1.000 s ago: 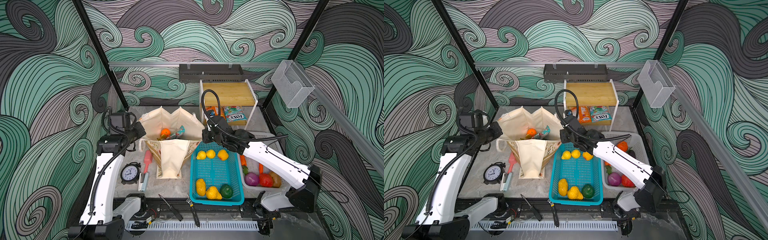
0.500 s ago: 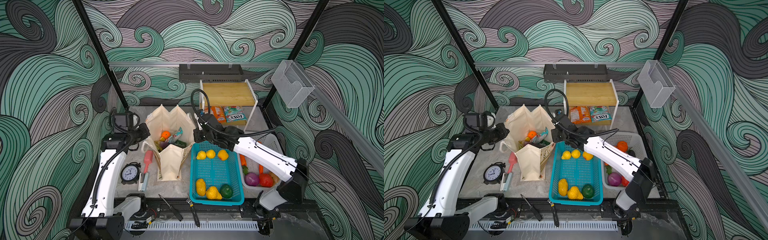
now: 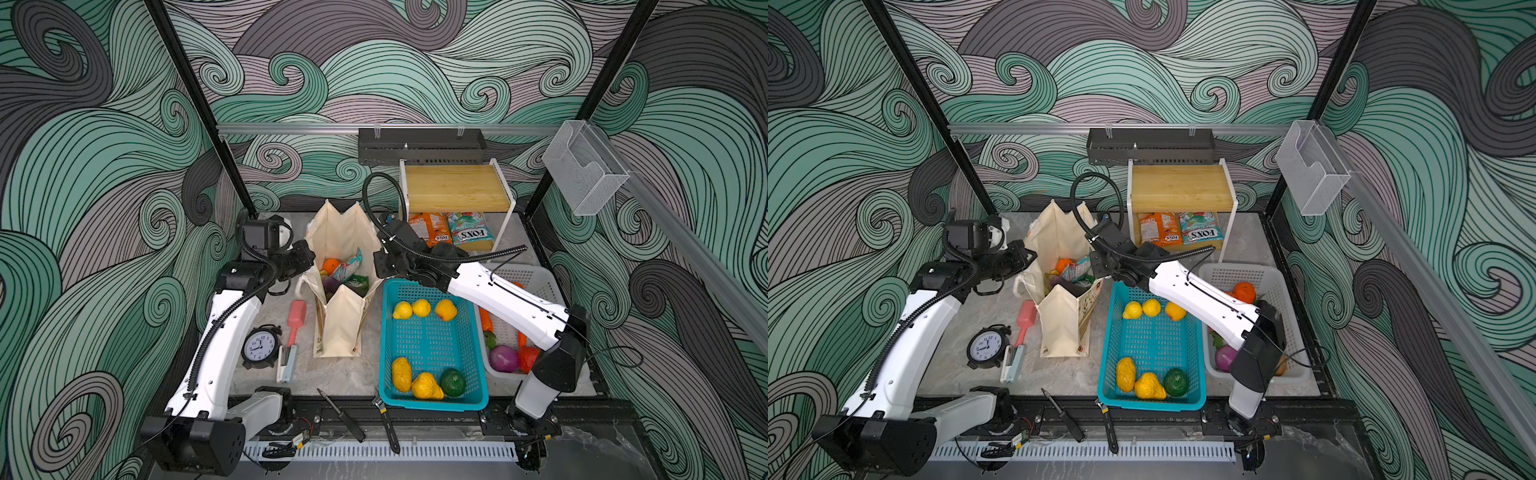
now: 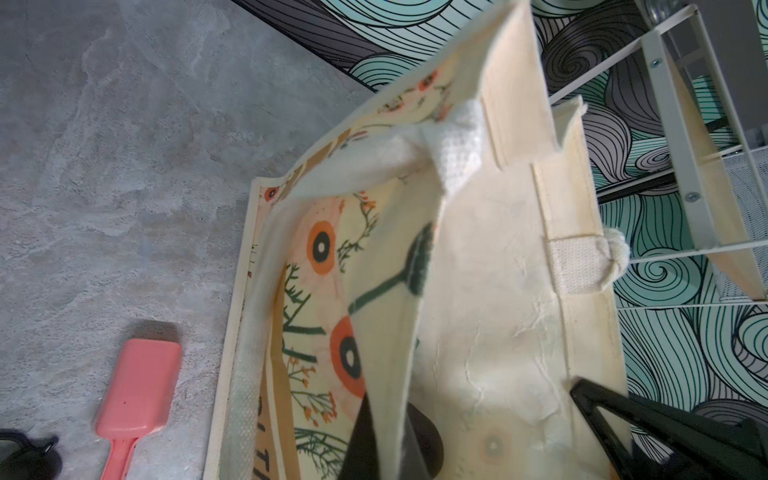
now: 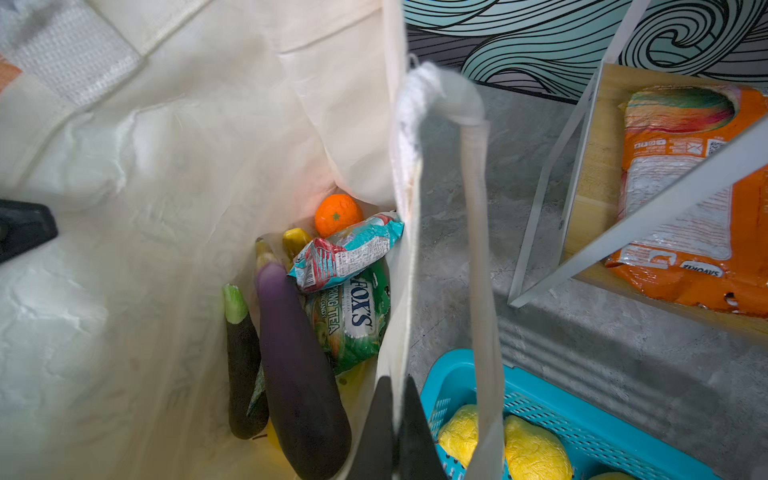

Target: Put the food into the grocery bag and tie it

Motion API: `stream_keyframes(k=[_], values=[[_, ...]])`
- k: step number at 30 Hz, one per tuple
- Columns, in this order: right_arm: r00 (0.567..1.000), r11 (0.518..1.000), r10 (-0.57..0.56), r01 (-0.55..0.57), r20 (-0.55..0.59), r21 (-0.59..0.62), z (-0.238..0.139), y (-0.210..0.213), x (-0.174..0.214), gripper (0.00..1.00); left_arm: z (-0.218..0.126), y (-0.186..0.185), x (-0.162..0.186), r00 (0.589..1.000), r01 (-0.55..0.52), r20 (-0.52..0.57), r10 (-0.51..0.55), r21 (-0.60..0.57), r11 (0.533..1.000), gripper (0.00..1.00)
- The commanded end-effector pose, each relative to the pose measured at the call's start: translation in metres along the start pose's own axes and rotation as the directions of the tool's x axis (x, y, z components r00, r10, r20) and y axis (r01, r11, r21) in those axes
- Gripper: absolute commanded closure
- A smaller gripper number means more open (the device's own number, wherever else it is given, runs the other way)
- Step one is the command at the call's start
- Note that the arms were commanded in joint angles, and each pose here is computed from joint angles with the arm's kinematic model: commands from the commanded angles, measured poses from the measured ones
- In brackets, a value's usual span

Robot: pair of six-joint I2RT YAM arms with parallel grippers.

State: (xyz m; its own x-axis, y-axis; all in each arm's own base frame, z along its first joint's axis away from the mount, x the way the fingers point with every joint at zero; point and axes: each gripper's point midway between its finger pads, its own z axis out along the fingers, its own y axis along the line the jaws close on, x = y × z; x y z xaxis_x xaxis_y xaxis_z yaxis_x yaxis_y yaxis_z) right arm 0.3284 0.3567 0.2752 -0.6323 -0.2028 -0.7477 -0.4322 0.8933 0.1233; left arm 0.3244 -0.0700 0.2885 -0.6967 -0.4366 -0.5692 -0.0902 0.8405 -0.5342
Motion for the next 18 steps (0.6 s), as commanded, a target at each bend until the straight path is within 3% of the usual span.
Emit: stream_keyframes(k=[1, 3, 8, 15, 18], values=[[0.989, 0.998, 0.045, -0.039, 0.137, -0.046, -0.029, 0.009, -0.046, 1.00, -0.038, -0.023, -0.038, 0.985, -0.053, 0.163, 0.050, 0.012, 0.999, 1.00], [0.986, 0.999, 0.040, -0.033, 0.162, -0.044, -0.037, 0.011, -0.056, 1.00, -0.042, -0.021, -0.042, 0.983, -0.061, 0.170, 0.063, -0.013, 0.998, 1.00], [0.993, 0.999, 0.028, -0.027, 0.118, -0.017, -0.017, 0.009, -0.042, 1.00, -0.002, -0.027, -0.016, 1.000, -0.001, 0.024, -0.002, 0.107, 0.994, 1.00], [0.999, 0.998, 0.018, -0.020, 0.036, 0.060, 0.005, -0.006, -0.014, 1.00, 0.020, -0.007, -0.003, 1.000, 0.020, -0.019, -0.020, 0.044, 0.999, 1.00], [0.999, 0.997, 0.023, -0.025, 0.031, 0.079, 0.007, -0.015, -0.012, 1.00, 0.019, -0.006, -0.003, 1.000, 0.024, 0.004, -0.024, 0.050, 0.998, 0.82]])
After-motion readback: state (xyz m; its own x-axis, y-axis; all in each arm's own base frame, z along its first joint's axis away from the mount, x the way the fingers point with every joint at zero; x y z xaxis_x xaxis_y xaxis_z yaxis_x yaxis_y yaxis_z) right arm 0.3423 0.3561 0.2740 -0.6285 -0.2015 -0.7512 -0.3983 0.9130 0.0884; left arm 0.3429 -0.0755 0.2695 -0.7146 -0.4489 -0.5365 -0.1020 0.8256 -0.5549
